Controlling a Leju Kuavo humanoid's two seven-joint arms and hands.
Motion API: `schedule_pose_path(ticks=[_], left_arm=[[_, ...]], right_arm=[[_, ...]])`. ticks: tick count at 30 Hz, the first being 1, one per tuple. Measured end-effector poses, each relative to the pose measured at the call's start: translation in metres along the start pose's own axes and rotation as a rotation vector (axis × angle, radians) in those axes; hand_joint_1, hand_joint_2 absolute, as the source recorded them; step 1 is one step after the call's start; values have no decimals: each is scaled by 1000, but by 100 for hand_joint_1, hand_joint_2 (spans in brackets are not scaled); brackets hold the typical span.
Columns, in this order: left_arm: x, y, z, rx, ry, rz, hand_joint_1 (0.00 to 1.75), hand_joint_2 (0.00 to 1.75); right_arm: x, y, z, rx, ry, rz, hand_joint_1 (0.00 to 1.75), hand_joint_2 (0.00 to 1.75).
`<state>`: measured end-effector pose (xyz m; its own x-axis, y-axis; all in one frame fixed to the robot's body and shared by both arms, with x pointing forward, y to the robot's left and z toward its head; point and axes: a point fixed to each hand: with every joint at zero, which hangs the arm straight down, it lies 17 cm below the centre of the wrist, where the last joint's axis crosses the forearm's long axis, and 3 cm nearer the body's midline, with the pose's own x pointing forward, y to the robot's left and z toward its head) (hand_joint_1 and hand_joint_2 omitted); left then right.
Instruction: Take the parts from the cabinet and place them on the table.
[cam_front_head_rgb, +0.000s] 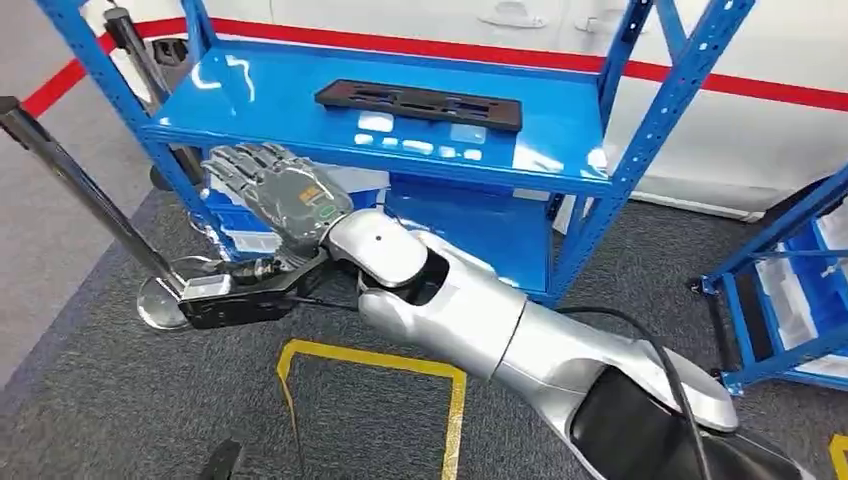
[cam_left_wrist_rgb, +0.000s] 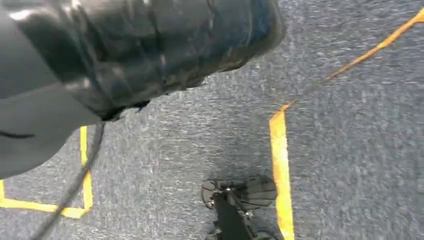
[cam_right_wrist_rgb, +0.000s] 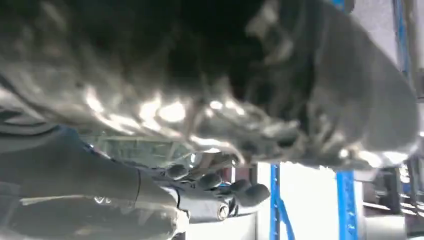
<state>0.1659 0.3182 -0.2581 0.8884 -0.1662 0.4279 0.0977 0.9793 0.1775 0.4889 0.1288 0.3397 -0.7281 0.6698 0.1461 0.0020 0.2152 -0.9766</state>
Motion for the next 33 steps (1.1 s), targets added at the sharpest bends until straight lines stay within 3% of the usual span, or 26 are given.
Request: schedule_pose_path(ticks=[5,33], left_arm=[[-7,-6,2,-24,16,26,0,0],[-15,-14,5,-37,40,45,0,0]], right_arm=[[-5,25,6,75,12,30,0,0],[-15,18,5,61,49,165,0,0]])
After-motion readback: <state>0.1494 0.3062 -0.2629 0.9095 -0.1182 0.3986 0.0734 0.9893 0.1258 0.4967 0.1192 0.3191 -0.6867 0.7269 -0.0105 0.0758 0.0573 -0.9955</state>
